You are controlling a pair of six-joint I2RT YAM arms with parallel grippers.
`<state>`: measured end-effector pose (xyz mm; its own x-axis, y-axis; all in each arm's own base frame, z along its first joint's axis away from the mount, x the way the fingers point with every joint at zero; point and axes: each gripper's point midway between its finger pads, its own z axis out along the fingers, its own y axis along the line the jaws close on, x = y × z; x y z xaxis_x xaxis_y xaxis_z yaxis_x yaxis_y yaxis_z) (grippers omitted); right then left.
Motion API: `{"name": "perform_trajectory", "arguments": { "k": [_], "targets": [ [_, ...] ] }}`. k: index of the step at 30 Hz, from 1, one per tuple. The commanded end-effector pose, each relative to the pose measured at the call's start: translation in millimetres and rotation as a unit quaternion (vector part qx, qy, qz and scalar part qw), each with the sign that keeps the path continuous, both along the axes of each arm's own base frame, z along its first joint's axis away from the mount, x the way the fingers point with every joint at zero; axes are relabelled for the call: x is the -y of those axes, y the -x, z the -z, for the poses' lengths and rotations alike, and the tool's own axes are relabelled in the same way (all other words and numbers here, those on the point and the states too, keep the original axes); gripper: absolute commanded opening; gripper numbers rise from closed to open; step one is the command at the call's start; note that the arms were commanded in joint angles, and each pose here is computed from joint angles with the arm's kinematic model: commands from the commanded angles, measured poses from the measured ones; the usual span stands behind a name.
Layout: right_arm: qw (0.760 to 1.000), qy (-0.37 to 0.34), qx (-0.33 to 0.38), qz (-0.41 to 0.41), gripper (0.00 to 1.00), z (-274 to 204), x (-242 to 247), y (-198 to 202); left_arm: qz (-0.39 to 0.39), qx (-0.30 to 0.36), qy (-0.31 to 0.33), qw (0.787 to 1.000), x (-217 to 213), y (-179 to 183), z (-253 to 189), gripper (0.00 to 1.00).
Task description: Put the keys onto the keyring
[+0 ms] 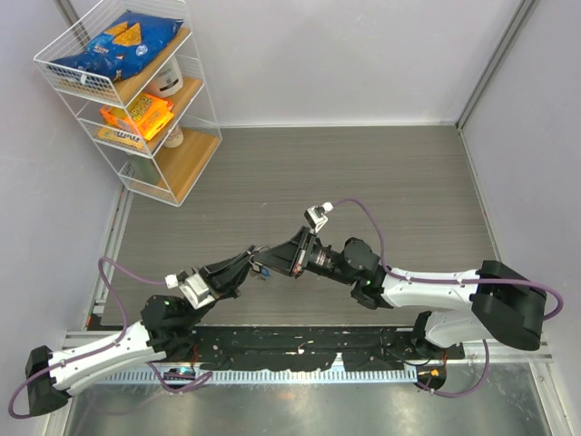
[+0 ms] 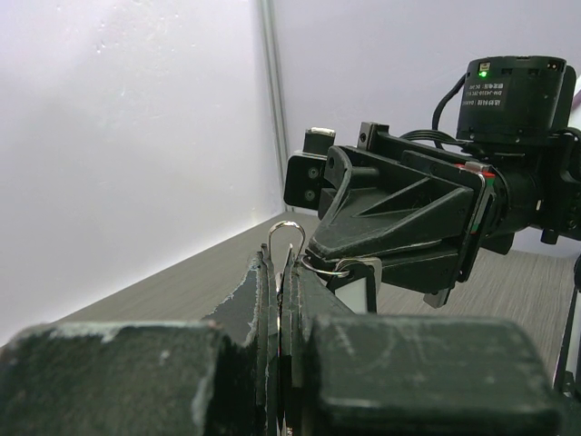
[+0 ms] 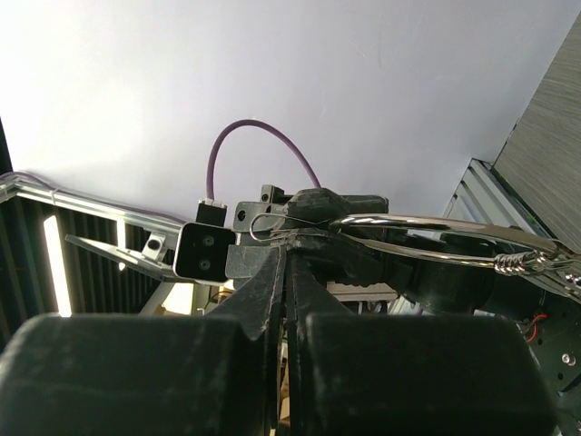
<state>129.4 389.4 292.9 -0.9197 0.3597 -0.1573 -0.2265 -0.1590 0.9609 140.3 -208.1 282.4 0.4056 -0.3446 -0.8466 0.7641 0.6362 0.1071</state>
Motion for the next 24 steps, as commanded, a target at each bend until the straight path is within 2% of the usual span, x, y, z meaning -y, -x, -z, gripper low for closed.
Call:
{"name": "perform_trajectory", "arguments": {
  "k": [1, 24],
  "targets": [
    [1.000, 0.000, 0.000, 0.020, 0.06, -9.2, -5.9, -9.5, 0.025, 0.042, 0.038, 0.998, -2.5, 14.2, -31.4, 0.00],
    [0.999, 0.007, -0.012, 0.044, 0.06, -3.1, 5.9, -16.8, 0.038, 0.054, 0.046, 0.997, -4.8, 21.2, -34.7, 0.00]
  ]
}}
